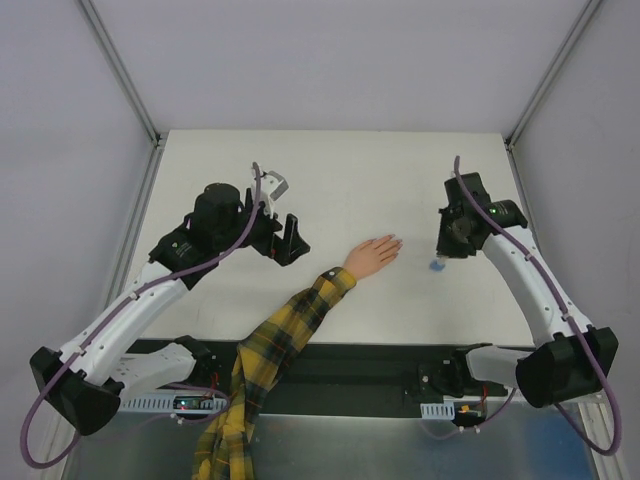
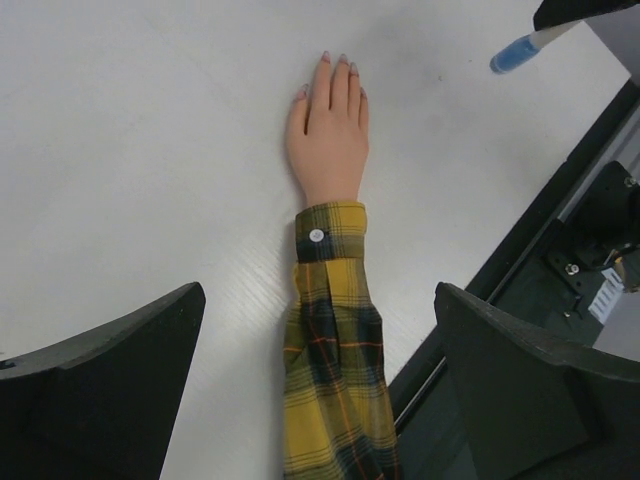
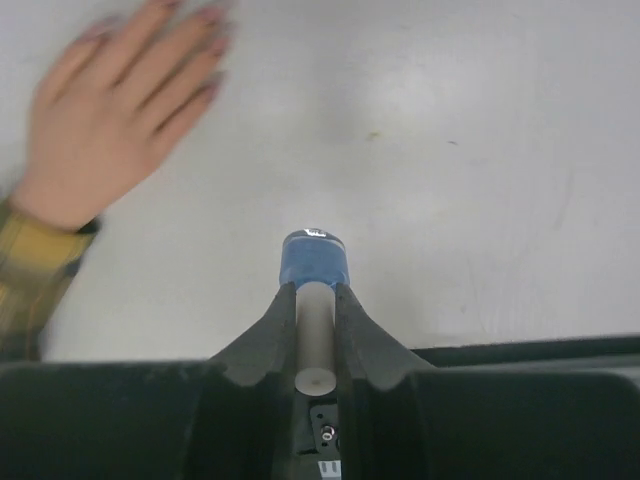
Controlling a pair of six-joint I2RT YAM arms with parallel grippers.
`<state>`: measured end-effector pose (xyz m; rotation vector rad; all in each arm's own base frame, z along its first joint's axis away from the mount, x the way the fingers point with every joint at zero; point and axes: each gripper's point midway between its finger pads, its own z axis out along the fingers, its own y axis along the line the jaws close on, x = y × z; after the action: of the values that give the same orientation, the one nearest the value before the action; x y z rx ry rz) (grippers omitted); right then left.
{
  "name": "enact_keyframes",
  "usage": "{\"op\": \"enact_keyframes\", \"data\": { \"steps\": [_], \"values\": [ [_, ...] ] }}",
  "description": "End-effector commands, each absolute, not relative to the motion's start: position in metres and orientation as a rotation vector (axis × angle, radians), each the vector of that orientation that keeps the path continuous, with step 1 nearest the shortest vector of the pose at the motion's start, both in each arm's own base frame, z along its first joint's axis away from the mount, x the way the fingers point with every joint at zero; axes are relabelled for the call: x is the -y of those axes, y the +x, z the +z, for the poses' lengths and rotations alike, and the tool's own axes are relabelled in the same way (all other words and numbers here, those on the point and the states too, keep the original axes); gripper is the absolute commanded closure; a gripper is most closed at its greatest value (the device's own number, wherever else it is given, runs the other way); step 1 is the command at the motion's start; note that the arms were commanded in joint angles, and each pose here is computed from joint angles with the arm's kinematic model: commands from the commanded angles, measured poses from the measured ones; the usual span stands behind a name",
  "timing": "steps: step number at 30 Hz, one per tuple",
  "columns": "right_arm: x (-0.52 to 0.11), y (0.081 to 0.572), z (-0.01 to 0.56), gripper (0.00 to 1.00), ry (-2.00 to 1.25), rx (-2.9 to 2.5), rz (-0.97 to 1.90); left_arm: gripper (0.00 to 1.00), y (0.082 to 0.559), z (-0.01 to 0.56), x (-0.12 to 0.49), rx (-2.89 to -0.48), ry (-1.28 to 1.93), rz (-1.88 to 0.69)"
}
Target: Paint the nails
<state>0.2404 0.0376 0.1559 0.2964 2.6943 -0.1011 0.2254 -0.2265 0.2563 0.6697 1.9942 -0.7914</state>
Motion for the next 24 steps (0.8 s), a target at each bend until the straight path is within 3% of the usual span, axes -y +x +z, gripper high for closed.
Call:
{"op": "enact_keyframes", "data": {
  "steps": [1, 5, 9, 20, 24],
  "values": [
    [-0.125, 0.226, 0.197, 0.99, -0.431, -2.626, 0.351, 0.03, 0.212, 0.269, 0.256, -1.981, 0.717, -1.105],
    [-0.185, 0.188, 0.228, 0.99, -0.824, -2.474, 0.717, 0.07, 0.194, 0.276, 0.275, -1.930, 0.849, -1.315],
    [-0.207, 0.160, 0.250, 0.99, -0.980, -2.367, 0.847, 0.10, 0.172, 0.284, 0.282, -1.861, 0.977, -1.463],
    [-0.244, 0.133, 0.301, 0.99, -0.917, -2.256, 1.070, 0.24, 0.133, 0.274, 0.292, -1.604, 1.164, -1.539],
    [-0.256, 0.128, 0.311, 0.99, -0.945, -2.245, 1.123, 0.24, 0.120, 0.276, 0.296, -1.556, 1.219, -1.624]
  ]
}}
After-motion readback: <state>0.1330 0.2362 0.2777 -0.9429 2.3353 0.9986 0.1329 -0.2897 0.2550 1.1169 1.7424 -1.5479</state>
